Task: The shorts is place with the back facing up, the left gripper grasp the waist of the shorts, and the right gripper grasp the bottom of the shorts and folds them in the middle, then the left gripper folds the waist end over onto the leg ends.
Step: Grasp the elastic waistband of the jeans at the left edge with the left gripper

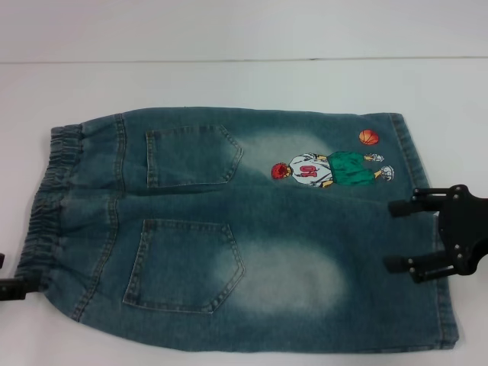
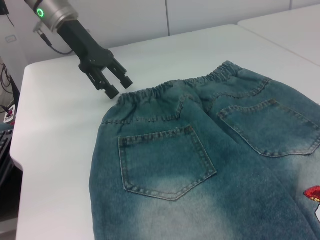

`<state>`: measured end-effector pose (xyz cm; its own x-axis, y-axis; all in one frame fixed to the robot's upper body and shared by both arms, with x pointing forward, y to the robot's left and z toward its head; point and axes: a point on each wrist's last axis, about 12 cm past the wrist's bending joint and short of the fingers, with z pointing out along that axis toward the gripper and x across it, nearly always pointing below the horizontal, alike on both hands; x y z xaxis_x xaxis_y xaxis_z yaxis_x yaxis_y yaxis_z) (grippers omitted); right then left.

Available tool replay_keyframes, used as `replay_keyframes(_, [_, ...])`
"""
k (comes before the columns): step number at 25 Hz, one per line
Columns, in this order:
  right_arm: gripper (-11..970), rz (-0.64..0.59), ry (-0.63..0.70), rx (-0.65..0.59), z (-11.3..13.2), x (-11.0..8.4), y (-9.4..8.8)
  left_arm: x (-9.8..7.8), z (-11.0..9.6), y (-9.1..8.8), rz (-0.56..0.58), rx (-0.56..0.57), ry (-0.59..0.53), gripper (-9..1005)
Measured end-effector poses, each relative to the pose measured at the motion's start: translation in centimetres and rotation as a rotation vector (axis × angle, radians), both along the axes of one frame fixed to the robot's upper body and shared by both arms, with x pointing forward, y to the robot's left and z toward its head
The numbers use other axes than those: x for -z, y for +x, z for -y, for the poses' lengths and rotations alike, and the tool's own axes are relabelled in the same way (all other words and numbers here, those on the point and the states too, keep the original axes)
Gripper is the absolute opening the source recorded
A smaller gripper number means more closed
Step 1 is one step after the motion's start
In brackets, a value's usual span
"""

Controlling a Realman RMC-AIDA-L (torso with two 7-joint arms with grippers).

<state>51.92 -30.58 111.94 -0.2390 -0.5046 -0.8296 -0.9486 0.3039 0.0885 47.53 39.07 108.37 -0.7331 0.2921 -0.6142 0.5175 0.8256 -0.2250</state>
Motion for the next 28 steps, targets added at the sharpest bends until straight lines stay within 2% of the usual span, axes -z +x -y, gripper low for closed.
replay_keyframes(15, [915, -0.009, 0.005, 0.001, 0.0, 0.1, -0.1, 0.5, 0.7, 0.5, -0.011, 0.018, 0.015, 785])
replay_keyframes(24, [915, -0.023, 0.008, 0.011, 0.1, 0.3, -0.3, 0.6, 1.7, 1.0, -0.036, 0.088, 0.027, 769])
replay_keyframes(27, [914, -0.024, 0.008, 0.013, 0.1, 0.3, -0.3, 0.5, 2.0, 1.2, -0.040, 0.100, 0.039, 544])
replay_keyframes(28, [914, -0.024, 0.008, 0.013, 0.1, 0.3, -0.3, 0.4, 2.0, 1.2, -0.038, 0.104, 0.037, 504])
